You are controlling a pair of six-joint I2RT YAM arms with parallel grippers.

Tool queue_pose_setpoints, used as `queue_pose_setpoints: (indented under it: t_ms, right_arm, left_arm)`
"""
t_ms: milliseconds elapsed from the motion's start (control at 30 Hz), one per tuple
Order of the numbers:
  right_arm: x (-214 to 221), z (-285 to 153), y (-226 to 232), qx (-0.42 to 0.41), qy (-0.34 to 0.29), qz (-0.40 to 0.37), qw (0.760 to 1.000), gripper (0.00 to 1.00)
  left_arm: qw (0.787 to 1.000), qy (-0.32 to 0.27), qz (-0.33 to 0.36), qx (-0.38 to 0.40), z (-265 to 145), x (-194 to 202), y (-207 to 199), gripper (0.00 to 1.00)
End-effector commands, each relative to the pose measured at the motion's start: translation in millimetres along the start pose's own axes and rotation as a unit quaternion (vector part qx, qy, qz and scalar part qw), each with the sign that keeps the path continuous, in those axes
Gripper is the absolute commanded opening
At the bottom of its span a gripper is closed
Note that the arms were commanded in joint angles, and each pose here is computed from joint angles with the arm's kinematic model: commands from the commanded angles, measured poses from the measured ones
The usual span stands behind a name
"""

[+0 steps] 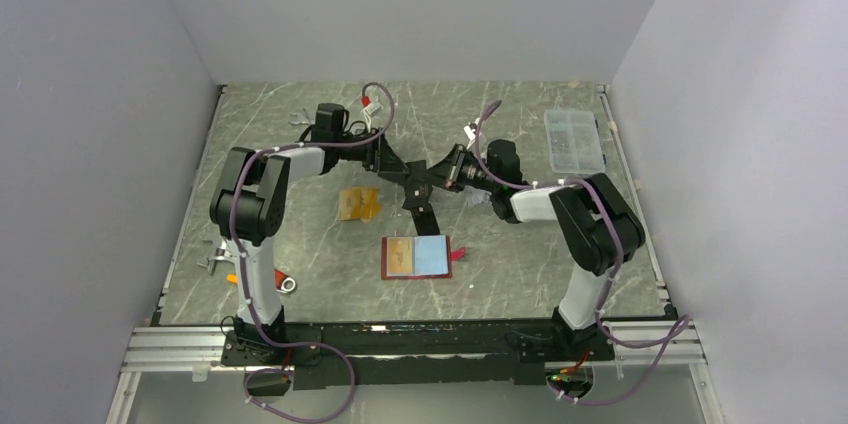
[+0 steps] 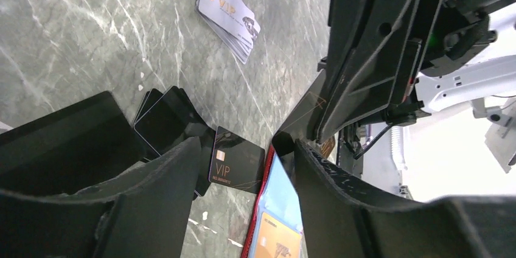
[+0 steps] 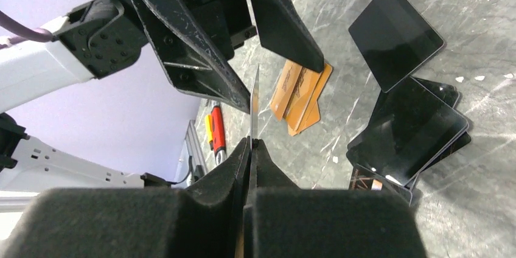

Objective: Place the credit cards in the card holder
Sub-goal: Turn over the card holder at the center of the board.

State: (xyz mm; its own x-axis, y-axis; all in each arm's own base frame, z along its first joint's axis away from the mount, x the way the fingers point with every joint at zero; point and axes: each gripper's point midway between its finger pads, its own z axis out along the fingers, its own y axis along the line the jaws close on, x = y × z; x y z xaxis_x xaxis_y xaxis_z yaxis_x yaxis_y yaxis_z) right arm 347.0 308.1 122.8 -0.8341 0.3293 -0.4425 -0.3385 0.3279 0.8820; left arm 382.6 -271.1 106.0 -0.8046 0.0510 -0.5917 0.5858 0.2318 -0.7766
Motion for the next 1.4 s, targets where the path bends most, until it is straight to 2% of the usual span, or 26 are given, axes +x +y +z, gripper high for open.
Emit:
queue_pose_setpoints:
  t_ms: [0, 167, 300, 467, 600, 900, 1133, 1367]
  right_arm:
    - [-10, -15, 17, 0.010, -0.023, -0.054, 0.998, 0.00]
    - [11, -43, 12, 0.059, -0.007, -0.059, 0.996, 0.00]
    - [43, -69, 5, 0.103, 0.011, -0.058, 0.993, 0.00]
    - [86, -88, -3, 0.154, 0.036, -0.063, 0.985, 0.00]
    - [103, -102, -10, 0.178, 0.037, -0.058, 0.982, 0.00]
    - [123, -126, -28, 0.207, 0.036, -0.054, 0.976, 0.00]
    - [133, -128, -38, 0.215, 0.053, -0.051, 0.974, 0.00]
    - [141, -132, -43, 0.214, 0.063, -0.043, 0.974, 0.00]
  left_arm:
    - [0.998, -0.003, 0.066, -0.025, -7, -27, -18, 0.64]
    - [0.997, 0.016, 0.071, -0.031, -20, -16, -35, 0.63]
    - [0.993, 0.060, 0.094, -0.028, -27, 27, -56, 0.62]
    - [0.970, 0.175, 0.162, -0.044, -24, 107, -72, 0.61]
    - [0.944, 0.242, 0.211, -0.072, -24, 144, -71, 0.60]
    - [0.900, 0.308, 0.273, -0.143, -29, 169, -54, 0.57]
    - [0.883, 0.335, 0.282, -0.171, -36, 180, -44, 0.54]
    - [0.881, 0.339, 0.284, -0.172, -37, 185, -43, 0.52]
